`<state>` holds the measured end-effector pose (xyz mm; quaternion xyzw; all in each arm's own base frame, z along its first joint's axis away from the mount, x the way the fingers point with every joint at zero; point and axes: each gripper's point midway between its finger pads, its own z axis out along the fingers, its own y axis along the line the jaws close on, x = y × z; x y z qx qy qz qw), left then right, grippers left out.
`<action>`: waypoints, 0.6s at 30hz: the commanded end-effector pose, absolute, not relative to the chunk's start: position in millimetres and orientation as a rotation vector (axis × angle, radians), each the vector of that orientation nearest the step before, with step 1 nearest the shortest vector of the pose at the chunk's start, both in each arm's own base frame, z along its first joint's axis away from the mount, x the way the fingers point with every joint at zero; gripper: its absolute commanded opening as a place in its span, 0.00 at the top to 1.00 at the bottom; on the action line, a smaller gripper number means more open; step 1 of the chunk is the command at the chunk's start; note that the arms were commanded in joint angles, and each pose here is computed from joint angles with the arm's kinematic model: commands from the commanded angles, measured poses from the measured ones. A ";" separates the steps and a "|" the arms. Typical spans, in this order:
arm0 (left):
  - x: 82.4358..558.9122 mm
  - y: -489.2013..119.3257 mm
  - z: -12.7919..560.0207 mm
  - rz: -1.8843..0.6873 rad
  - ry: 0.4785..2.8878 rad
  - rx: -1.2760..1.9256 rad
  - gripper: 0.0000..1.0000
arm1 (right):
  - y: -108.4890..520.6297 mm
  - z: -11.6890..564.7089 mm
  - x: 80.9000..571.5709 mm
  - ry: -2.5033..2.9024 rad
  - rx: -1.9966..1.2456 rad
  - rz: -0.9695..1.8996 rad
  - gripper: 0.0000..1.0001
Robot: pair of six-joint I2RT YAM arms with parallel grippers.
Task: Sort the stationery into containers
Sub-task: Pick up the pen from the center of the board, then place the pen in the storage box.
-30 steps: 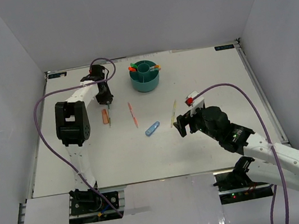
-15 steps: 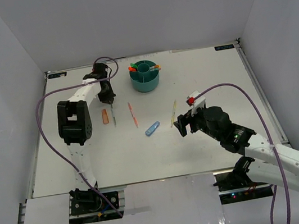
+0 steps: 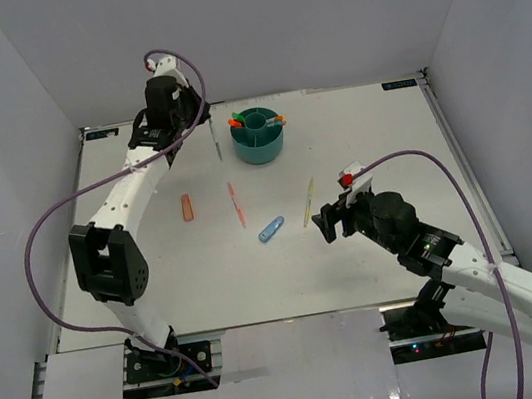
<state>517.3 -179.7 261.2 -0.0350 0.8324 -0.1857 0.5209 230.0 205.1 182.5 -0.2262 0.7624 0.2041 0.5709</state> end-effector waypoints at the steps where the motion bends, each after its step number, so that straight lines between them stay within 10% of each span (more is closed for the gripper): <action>1: 526.4 -208.0 340.7 -0.544 1.652 0.012 1.00 | 201.8 189.1 230.8 1.771 -0.505 0.478 0.10; 18: 546.6 -268.3 375.5 -0.659 1.141 0.200 1.00 | 201.6 182.3 228.0 1.797 -0.517 0.479 0.10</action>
